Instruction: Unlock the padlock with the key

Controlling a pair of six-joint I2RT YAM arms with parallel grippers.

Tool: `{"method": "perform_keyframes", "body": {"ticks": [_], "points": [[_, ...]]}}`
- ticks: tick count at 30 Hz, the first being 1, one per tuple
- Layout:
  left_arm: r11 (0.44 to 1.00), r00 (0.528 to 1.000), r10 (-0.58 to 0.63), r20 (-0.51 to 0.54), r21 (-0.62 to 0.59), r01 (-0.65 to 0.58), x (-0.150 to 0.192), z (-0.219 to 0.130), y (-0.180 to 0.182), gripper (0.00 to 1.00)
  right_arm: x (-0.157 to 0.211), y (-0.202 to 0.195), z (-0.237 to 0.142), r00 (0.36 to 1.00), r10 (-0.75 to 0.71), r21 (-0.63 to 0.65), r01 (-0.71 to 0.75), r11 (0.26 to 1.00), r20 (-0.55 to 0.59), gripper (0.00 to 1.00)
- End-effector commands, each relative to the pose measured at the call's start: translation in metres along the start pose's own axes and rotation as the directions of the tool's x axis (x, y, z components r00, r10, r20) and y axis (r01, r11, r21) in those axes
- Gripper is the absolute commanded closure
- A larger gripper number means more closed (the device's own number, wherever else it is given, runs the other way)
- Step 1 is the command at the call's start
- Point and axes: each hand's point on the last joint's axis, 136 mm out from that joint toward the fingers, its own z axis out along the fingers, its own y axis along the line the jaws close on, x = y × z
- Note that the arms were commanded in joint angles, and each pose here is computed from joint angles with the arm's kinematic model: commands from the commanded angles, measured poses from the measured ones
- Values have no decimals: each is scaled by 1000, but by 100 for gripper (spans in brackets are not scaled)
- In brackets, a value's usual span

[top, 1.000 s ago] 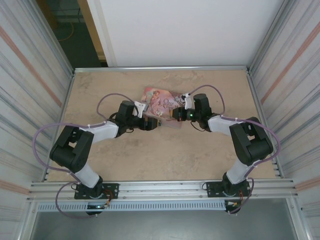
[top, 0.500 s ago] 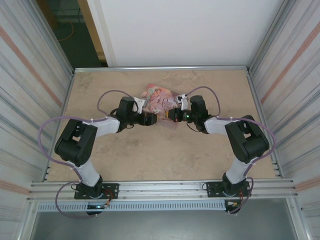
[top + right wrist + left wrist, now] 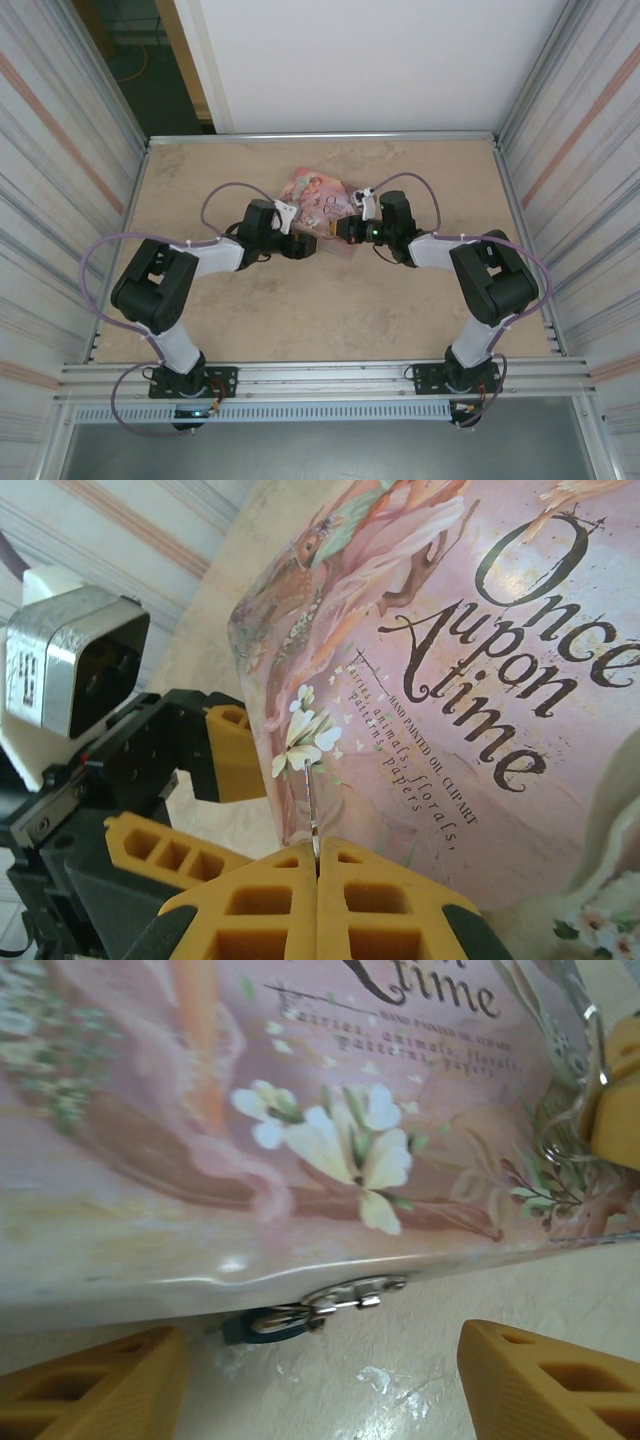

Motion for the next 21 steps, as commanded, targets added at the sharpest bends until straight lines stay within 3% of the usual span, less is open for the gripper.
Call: {"method": "perform_keyframes", "body": {"ticks": [1,21], "points": [[997,999,52,-17,-49,-52,7,7,6,29,39,-23,6,990,83,94,-72,993,-114,100],[996,998,45,-43,-80,-49,2,27,13,47,39,-23,10,989,73,104,-60,993,-125,100]]}}
